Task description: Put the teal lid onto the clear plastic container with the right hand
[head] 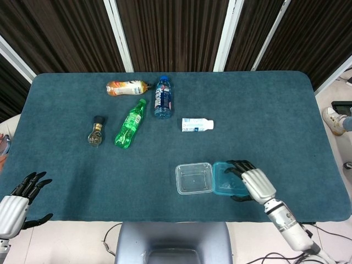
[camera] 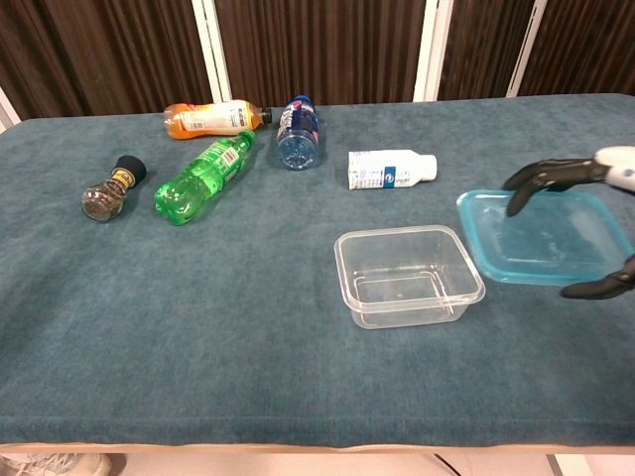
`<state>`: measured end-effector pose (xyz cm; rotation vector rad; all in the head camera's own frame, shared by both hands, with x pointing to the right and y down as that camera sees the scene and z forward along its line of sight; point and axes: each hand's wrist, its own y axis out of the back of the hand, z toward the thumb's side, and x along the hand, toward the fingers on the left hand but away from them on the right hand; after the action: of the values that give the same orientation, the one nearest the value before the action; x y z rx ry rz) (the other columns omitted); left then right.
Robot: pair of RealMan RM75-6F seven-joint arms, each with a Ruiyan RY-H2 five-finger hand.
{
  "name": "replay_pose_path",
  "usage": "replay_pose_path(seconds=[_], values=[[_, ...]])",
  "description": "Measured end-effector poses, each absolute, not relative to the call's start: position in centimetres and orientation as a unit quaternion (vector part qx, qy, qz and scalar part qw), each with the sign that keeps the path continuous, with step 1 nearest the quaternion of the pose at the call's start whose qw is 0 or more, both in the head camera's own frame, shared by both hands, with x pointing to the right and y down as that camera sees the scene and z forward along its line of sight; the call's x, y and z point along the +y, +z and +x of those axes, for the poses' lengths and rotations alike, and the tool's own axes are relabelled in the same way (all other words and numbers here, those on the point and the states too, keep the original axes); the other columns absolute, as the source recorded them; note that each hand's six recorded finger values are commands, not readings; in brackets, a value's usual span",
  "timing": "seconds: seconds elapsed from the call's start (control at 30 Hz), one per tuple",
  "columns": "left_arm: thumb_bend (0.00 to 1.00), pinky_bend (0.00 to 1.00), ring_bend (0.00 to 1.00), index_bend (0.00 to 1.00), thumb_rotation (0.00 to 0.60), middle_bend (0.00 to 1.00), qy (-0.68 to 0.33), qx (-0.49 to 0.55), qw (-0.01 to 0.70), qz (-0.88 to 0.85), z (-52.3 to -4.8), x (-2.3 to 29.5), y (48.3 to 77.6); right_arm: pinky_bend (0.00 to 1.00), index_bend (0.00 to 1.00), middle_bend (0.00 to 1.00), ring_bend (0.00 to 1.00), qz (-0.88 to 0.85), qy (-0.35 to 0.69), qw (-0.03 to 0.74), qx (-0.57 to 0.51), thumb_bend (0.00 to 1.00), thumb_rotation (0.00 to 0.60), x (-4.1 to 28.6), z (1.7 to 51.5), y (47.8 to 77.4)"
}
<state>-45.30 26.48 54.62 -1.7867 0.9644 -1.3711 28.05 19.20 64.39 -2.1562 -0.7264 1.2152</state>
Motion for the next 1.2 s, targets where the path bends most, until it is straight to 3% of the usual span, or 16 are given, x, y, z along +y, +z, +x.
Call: replay_pose_path(seconds=[0.47,0.93,1.2], values=[[0.44,0.26,0.05,0.21,0.6,0.09,-0.527,0.371,0.339,-0.686,-45.3,26.5,54.6,0.68,0.43,0.5,0.6,-0.848,0.406,0.276,-0.202,0.81,0.6,17.8,21.7,67.5],[0.44,0.26,0.05,0.21,0.6,0.09,-0.526,0.371,0.339,-0.686,-45.4,26.5,54.6,0.66,0.41,0.5,0.56,-0.85,0.404,0.271,-0.201,0.81,0.6,17.5,20.1,68.6],[0.44,0.26,0.05,0.21,0.6,0.08,-0.526,0.371,0.338,-0.686,-45.4,26.4,54.6,0.61,0.35,0.48,0.47,-0.854,0.403,0.264,-0.197,0.76,0.6,17.5,19.7,69.0]])
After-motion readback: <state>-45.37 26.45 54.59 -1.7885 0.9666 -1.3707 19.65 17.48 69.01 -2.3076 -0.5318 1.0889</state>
